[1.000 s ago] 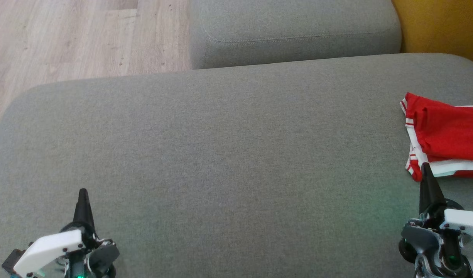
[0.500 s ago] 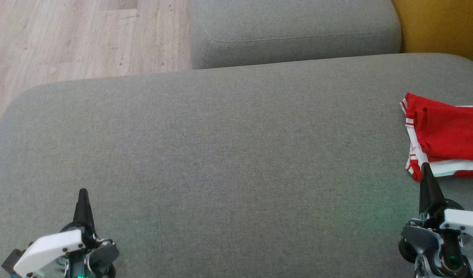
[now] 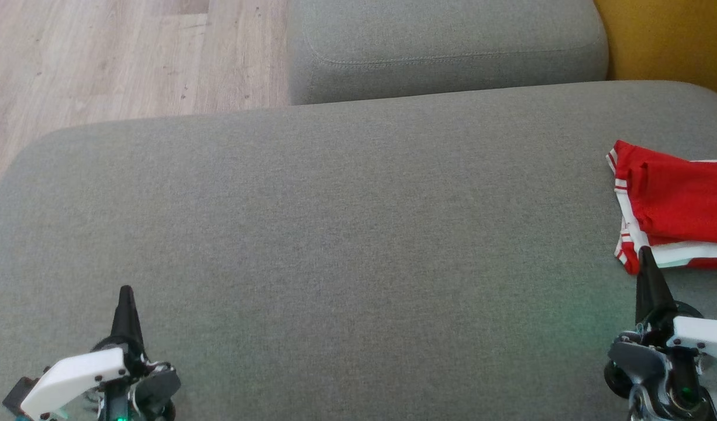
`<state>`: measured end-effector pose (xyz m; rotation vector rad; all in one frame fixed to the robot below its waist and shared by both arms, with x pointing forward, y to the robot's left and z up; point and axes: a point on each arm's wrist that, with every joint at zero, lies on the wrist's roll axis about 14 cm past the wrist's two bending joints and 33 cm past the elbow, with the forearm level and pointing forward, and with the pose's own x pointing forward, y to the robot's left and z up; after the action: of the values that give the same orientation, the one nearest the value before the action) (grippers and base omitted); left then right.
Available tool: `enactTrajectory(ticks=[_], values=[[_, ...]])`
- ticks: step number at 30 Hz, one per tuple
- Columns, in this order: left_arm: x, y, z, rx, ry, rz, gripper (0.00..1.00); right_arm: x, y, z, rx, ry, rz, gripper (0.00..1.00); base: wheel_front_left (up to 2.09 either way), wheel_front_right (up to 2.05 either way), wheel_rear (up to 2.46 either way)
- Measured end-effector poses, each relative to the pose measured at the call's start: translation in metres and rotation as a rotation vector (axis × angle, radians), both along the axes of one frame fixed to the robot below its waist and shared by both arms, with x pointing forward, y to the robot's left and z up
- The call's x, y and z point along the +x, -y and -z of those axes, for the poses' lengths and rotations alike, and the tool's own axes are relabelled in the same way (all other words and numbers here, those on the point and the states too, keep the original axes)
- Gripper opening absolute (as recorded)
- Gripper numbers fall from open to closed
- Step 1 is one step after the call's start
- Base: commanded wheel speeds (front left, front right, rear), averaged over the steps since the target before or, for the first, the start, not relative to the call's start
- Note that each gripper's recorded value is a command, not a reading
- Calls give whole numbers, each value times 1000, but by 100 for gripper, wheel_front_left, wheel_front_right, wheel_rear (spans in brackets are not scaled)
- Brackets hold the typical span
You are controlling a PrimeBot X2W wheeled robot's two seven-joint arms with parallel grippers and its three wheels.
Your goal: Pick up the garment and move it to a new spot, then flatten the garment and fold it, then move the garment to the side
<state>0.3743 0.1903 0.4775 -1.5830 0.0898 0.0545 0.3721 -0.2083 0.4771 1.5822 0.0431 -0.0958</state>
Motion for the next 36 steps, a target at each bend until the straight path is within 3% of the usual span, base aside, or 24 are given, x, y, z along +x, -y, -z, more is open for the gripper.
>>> enactTrajectory(ticks=[36], values=[[0,0,0,0,0,0,0,0,0,0,0,0,0,0,0,0,0]])
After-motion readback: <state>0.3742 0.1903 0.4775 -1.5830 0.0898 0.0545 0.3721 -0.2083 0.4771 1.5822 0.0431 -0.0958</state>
